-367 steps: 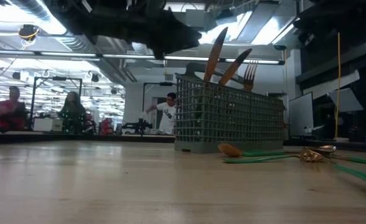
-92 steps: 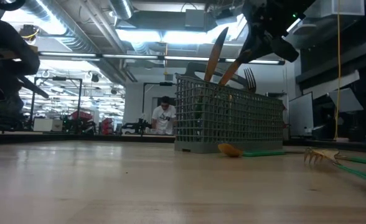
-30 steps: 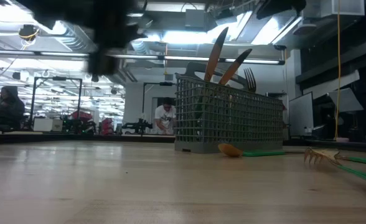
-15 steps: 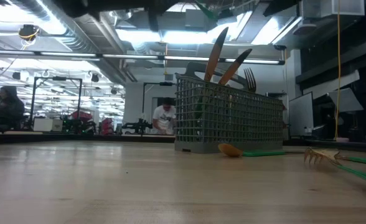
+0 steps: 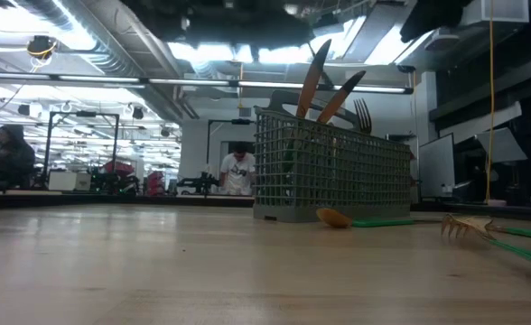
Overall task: Sort silverware
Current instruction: Put the left fork into the basket
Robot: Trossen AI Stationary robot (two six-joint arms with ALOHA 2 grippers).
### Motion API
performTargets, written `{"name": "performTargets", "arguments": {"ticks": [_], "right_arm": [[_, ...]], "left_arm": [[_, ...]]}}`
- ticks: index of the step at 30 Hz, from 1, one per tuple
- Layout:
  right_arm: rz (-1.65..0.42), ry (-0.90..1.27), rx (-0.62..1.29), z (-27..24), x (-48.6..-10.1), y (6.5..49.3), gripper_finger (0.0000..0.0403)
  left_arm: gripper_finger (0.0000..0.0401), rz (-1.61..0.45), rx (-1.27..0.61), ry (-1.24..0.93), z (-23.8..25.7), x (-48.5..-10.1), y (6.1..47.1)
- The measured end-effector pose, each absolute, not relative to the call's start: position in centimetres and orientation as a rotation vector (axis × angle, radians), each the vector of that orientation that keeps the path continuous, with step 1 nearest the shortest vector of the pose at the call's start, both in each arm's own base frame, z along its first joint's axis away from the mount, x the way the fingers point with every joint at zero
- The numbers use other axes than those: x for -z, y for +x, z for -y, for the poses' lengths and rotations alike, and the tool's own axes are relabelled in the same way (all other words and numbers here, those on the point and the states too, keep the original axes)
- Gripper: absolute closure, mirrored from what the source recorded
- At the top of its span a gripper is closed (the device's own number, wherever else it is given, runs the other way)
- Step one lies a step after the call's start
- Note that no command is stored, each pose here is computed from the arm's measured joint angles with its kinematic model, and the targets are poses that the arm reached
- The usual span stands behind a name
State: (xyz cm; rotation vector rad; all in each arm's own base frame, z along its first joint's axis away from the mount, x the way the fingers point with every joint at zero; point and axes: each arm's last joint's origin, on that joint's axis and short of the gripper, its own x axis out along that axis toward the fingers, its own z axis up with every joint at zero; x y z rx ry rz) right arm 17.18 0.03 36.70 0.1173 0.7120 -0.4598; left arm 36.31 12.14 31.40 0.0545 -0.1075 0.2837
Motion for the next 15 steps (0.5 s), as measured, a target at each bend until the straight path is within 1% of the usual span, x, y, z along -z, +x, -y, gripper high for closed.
{"name": "performTargets", "arguments": {"ticks": [7, 15], "right_arm": [[-0.729, 0.142, 0.475, 0.0, -36.5, 17.0, 0.0292], [-0.756, 0.152, 0.465, -0.1, -36.4, 16.9, 0.0292]], "left_arm": [[0.0318, -0.018, -0.251, 0.045, -13.8, -28.5, 40.5], [0.0316, -0.157, -0.198, 0.148, -12.7, -26.8, 42.3]]}}
